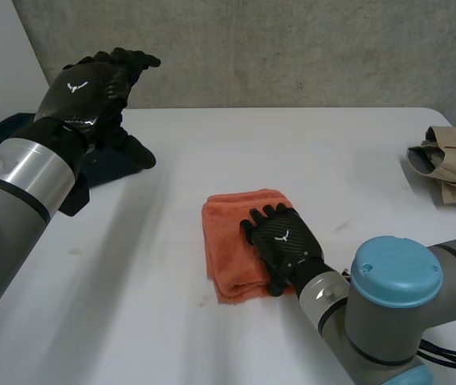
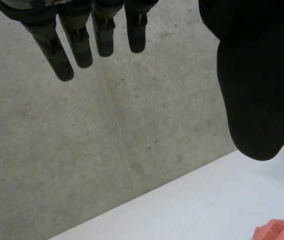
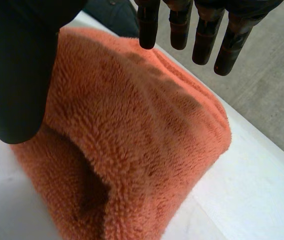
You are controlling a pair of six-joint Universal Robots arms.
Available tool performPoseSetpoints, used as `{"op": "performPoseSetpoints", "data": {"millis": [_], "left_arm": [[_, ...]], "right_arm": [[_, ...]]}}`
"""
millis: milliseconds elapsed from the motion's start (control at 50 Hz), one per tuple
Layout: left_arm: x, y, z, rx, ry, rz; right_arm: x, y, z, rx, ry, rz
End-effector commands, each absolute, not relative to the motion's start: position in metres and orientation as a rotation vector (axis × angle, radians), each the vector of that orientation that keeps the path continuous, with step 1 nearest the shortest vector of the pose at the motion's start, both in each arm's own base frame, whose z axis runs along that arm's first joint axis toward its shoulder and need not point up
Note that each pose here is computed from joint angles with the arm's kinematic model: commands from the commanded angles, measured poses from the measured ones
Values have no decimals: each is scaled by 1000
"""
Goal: Fold the laundry.
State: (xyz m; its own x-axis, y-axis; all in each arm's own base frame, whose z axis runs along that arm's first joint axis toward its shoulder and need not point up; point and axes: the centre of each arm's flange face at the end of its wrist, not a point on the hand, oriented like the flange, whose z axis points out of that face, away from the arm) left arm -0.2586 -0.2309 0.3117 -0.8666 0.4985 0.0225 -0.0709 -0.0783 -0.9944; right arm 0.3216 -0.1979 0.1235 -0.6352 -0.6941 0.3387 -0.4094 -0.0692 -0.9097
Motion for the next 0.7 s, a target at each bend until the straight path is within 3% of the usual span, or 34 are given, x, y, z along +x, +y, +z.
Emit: {"op": "performPoseSetpoints", "data": {"millis": [20,260,700], "left_arm": [[-265,-231,302,-491,-1837,1955],[-298,-203,289,-735,-1701,1734],[-315,-185,298,-985,-1488,1644]], "right_arm": [[319,-199,119,-1240,1987,-1753],[313,-191,125,-1246,1999,-1713],[328,-206,108,-1260,1961,-1746]]}}
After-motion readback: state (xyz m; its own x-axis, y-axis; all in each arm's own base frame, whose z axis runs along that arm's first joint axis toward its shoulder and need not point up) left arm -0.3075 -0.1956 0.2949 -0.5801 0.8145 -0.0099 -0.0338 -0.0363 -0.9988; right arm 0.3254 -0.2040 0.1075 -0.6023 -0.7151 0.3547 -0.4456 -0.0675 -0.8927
